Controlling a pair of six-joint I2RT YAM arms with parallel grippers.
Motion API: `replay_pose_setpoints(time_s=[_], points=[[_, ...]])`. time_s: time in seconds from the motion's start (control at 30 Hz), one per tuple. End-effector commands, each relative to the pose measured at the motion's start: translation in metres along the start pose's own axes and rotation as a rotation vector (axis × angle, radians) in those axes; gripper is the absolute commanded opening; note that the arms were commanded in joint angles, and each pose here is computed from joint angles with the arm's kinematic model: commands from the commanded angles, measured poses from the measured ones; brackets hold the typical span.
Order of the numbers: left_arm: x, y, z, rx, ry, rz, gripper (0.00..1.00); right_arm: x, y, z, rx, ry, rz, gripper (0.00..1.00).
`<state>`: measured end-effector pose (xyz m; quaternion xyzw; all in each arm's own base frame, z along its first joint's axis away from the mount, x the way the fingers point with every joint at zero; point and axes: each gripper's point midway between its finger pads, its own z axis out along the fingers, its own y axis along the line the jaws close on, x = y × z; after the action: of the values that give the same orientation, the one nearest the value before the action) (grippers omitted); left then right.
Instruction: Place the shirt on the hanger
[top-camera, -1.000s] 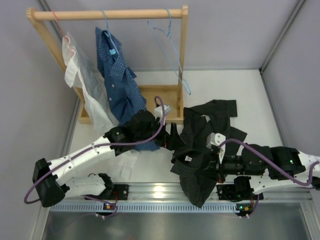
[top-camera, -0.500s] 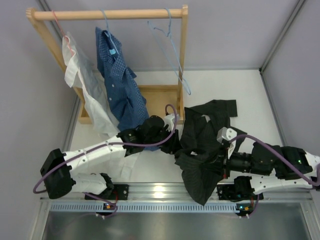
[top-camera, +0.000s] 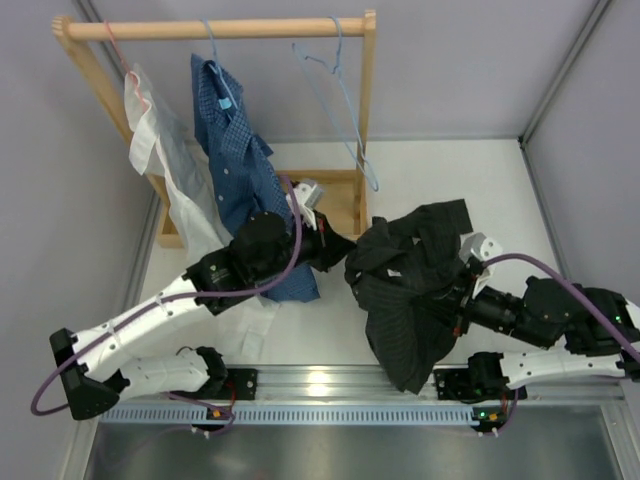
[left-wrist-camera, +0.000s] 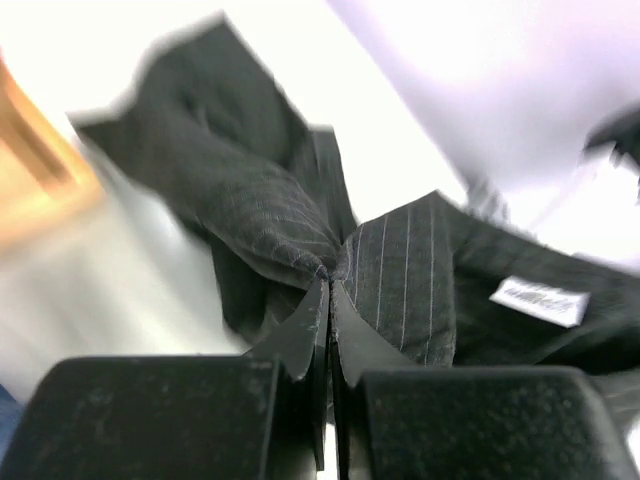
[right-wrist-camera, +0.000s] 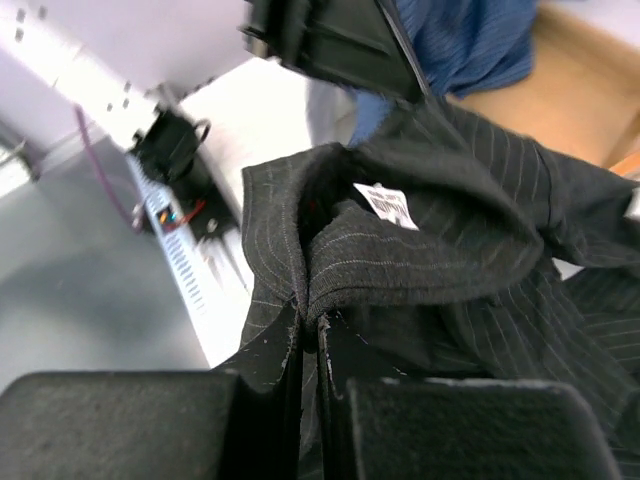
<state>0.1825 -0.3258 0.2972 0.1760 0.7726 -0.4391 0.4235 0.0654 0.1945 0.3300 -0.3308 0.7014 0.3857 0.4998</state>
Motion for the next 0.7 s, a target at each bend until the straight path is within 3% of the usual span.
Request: replay_pose_setpoints(time_s=[0.0, 0.1, 0.27, 0.43, 0.5, 0.6, 0.67], points=[[-0.094, -0.025, -0.033, -0.016, -0.290, 0.107, 0.00, -0.049, -0.015, -0.006, 0.118, -0.104, -0.039, 0.00], [-0.147, -0.047, -0.062, -0.012, -0.420, 0.176, 0.00, -0.100, -0.013, -0.018, 0.124, -0.183, -0.078, 0.00], [-0.218, -0.104, -0.119, 0.115, -0.597, 0.296, 0.00, -0.190, 0.028, -0.030, -0.010, -0.277, -0.160, 0.00], [-0.233, -0.138, -0.162, 0.251, -0.683, 0.455, 0.00, -0.238, 0.061, -0.042, -0.143, -0.277, -0.249, 0.00], [-0.226, -0.140, -0.171, 0.283, -0.685, 0.467, 0.00, -0.242, 0.050, -0.051, -0.109, -0.291, -0.231, 0.00], [-0.208, -0.135, -0.168, 0.309, -0.663, 0.431, 0.00, -0.212, 0.022, -0.038, 0.047, -0.228, -0.209, 0.00], [-0.176, -0.113, -0.132, 0.289, -0.583, 0.377, 0.00, -0.174, -0.005, -0.030, 0.189, -0.164, -0.151, 0.00]])
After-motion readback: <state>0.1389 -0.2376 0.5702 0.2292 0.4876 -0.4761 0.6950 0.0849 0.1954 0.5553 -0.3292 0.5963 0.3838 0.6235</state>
